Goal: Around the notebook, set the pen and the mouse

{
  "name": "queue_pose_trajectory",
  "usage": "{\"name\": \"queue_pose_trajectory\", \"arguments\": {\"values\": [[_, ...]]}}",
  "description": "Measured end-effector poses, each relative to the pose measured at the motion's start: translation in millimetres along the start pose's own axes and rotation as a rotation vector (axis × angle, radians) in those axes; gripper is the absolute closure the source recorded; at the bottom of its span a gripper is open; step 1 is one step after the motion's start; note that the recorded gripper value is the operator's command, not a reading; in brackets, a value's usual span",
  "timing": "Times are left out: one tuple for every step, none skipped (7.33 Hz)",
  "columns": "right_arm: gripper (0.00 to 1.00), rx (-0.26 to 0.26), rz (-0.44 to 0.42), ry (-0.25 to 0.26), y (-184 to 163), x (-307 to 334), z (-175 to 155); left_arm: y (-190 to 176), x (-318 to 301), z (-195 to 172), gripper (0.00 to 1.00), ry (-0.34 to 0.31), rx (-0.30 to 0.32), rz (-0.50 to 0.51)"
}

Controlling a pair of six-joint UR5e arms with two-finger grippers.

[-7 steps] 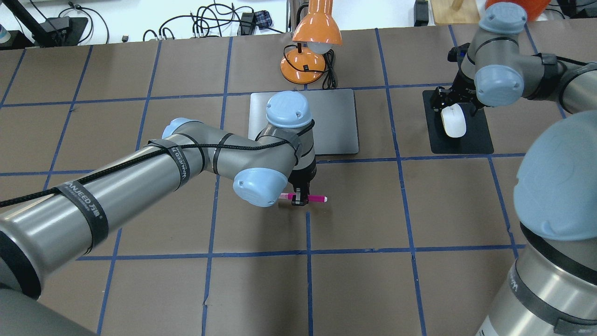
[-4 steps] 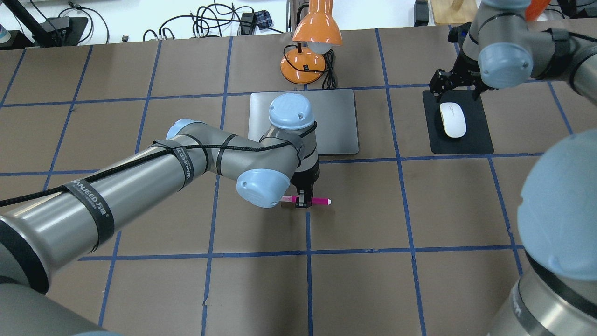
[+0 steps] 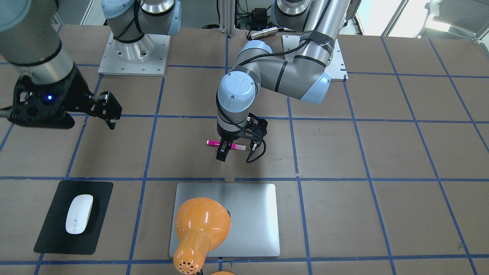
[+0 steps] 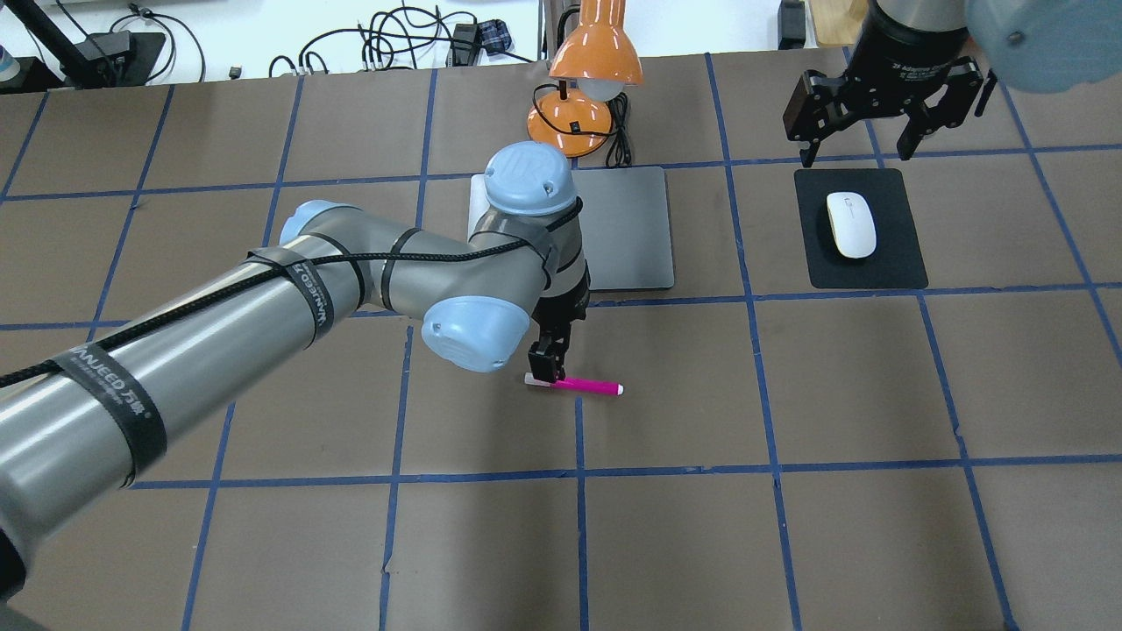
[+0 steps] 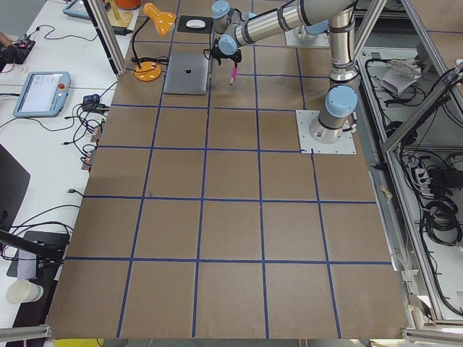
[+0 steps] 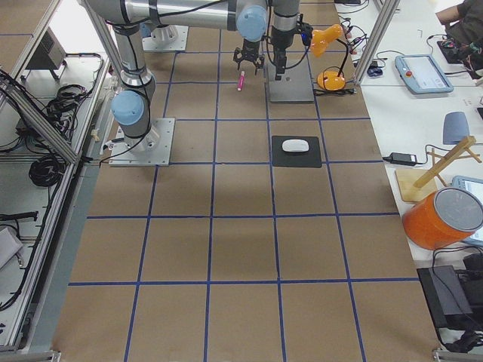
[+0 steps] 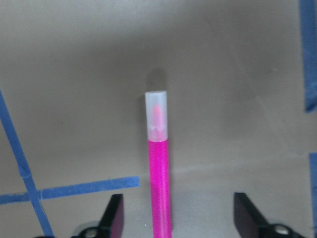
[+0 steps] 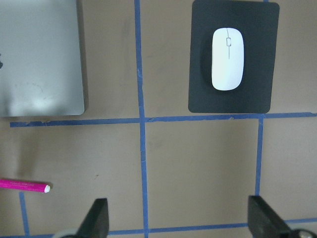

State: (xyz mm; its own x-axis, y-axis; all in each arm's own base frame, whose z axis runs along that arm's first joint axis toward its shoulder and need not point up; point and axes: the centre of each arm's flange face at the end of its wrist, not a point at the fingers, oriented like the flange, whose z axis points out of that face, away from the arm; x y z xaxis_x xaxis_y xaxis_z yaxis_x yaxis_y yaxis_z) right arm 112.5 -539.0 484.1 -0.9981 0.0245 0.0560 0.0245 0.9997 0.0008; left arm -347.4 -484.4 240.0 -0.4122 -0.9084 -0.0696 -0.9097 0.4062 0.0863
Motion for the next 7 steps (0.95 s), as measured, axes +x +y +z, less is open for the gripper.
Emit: {"name": "queue_pose_trajectory", "arguments": {"values": [[0.0, 0.0, 0.015, -0.002, 14, -9, -9, -11, -6, -35, 0.09, -0.012, 0.008, 0.199], [0.0, 0.007, 0.019, -0.003, 19, -14, -13, -24, -17, -77, 0.08, -0.019, 0.008, 0.431], [0.0, 0.026, 0.019, -0.005, 18, -16, -15, -41, -28, -116, 0.08, 0.003, 0.016, 0.633], [0.0, 0.049, 0.022, -0.028, 17, -18, -18, -68, -42, -152, 0.06, 0.037, 0.035, 0.796], [0.0, 0.063, 0.028, -0.065, 16, -22, -21, -98, -60, -184, 0.0, 0.063, 0.056, 0.928], [0.0, 0.069, 0.031, -0.073, 15, -23, -22, -128, -79, -211, 0.0, 0.083, 0.081, 1.031], [0.0, 0.067, 0.033, -0.056, 15, -21, -22, -154, -98, -234, 0.0, 0.1, 0.11, 1.079]]}}
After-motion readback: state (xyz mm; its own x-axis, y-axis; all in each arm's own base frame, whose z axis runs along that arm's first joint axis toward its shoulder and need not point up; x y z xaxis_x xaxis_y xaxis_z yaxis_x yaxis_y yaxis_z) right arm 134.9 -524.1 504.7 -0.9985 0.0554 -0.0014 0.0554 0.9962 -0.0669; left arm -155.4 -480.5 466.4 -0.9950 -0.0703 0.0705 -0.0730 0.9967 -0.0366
